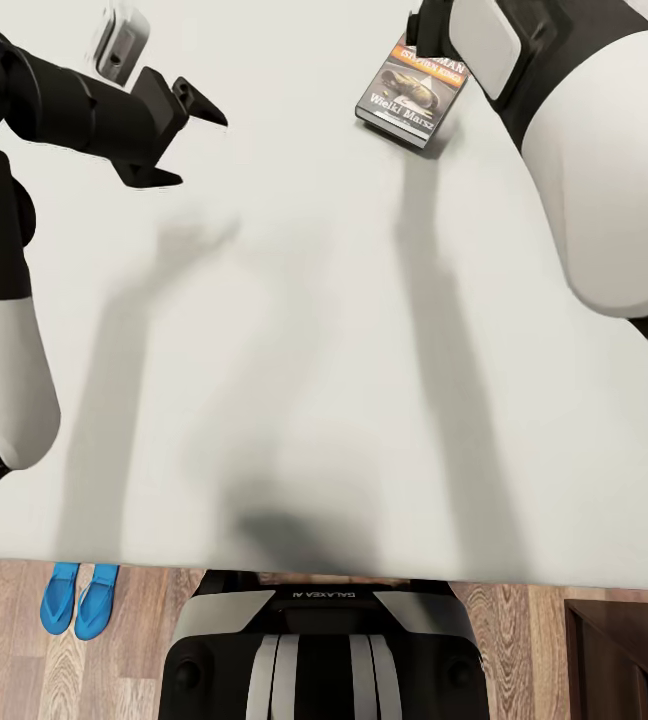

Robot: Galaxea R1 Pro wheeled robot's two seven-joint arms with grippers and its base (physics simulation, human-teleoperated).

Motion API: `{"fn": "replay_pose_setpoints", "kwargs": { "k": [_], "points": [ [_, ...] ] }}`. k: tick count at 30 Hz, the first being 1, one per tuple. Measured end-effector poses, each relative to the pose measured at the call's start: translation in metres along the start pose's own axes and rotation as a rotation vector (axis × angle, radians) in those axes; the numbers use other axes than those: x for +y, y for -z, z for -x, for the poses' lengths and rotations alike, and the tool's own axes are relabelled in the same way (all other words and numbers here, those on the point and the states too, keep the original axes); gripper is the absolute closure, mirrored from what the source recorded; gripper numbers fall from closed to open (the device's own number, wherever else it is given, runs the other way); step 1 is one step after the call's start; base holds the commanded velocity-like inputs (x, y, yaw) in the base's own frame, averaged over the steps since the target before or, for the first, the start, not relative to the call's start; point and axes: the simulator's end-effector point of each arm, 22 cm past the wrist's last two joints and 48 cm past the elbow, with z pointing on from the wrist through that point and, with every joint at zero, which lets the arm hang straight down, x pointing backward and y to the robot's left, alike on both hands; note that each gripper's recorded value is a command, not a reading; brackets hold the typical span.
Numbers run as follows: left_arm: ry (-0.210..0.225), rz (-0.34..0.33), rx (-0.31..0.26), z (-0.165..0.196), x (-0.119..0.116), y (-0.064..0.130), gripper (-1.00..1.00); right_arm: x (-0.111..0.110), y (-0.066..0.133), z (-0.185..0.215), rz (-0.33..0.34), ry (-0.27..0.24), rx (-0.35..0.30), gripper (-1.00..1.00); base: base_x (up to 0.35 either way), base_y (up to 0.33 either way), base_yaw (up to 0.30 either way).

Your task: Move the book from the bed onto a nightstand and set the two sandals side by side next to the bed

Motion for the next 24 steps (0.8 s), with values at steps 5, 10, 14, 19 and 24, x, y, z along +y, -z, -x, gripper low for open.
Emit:
{"fn": "replay_pose_setpoints", "kwargs": {
  "k": [5,10,14,19,24],
  "points": [
    [-0.005,-0.012,-0.003,0.001,-0.007,0.001,-1.0,0.0,-0.001,-0.004,0.001,0.0,0.003,-1.0,0.0,0.0,0.0],
    [-0.008,-0.016,-0.005,0.002,-0.011,0.002,-1.0,0.001,-0.002,-0.008,0.001,-0.001,0.006,-1.0,0.0,0.0,0.0],
    [-0.009,-0.017,-0.006,0.002,-0.012,0.002,-1.0,0.001,-0.004,-0.016,0.002,0.0,0.021,-1.0,0.0,0.0,0.0],
    [-0.01,-0.017,-0.005,0.001,-0.012,0.002,-1.0,0.002,-0.007,-0.028,0.002,0.002,0.038,-1.0,0.0,0.0,0.0],
    [-0.011,-0.016,-0.003,0.0,-0.011,0.001,-1.0,0.003,-0.011,-0.049,0.003,0.0,0.055,-1.0,0.0,0.0,0.0]
  ]
}}
